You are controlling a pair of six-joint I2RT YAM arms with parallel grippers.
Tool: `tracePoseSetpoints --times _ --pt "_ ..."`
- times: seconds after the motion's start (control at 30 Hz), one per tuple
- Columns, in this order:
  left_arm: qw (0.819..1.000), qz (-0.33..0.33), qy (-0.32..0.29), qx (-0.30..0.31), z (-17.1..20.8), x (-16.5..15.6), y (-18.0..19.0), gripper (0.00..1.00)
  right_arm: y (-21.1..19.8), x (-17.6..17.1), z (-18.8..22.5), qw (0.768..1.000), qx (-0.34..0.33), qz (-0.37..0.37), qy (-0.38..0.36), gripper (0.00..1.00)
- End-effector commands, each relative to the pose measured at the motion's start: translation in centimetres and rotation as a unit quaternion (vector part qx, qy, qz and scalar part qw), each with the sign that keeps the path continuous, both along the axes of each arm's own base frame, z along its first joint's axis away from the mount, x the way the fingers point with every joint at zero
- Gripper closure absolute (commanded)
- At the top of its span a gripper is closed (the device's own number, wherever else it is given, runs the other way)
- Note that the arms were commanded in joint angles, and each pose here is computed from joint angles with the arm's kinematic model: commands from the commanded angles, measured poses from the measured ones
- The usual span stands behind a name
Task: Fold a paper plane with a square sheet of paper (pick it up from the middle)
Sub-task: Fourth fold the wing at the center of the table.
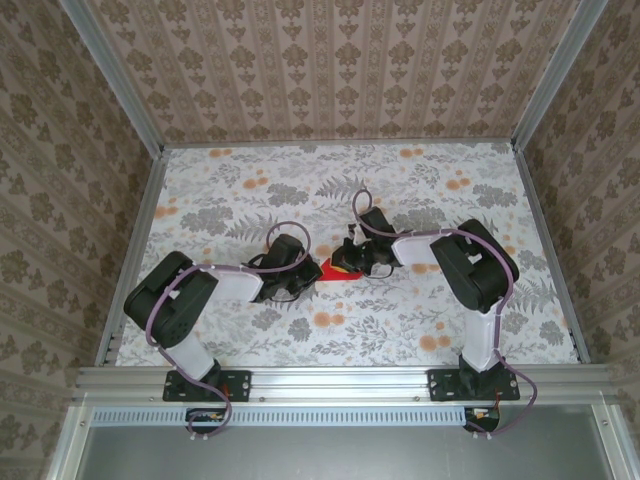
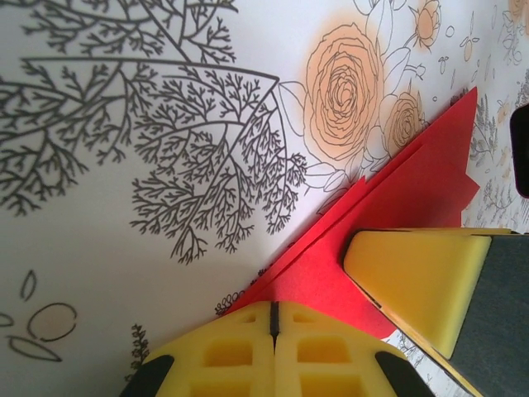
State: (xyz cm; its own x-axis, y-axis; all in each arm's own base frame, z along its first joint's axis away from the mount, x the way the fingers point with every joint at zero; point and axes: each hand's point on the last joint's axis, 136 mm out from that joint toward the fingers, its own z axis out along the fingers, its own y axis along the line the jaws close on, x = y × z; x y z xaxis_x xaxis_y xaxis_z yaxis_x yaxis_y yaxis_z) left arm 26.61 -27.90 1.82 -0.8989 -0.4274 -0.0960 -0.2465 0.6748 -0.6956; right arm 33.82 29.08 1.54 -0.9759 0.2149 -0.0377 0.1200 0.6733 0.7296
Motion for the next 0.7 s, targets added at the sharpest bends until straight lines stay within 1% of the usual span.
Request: tracePoseSetpoints --times 0.0,0.2,0.27,0.37,0.43,0.53,0.67 --pt "0.992 0.037 0.081 0.091 -4.4 -2.6 4.3 1.00 -3.9 0.1 -2.1 0.998 -0.055 -0.033 0.015 0.91" --pt "0.991 0.042 0.086 0.093 -4.5 -2.8 4.7 1.00 -10.5 1.1 -2.9 0.992 -0.082 -0.097 0.015 0.91" --pt "0.991 0.040 0.085 0.093 -4.5 -2.8 4.7 1.00 -12.6 1.7 -2.6 0.989 -0.091 -0.119 0.012 0.91" --pt "0.992 0.035 0.082 0.094 -4.3 -2.7 4.5 1.00 -14.6 2.9 -1.1 0.985 -0.095 -0.141 -0.005 0.91" --pt "0.992 0.031 0.078 0.092 -4.1 -2.5 4.4 1.00 -14.9 3.8 0.6 0.985 -0.094 -0.145 -0.026 0.91" --pt "0.994 0.017 0.066 0.089 -3.3 -2.1 3.8 1.00 -14.0 4.5 2.9 0.986 -0.078 -0.140 -0.051 0.91" --pt "0.997 -0.023 0.023 0.069 -0.6 -0.7 1.9 0.99 -11.9 4.0 4.5 0.989 -0.064 -0.114 -0.067 0.89"
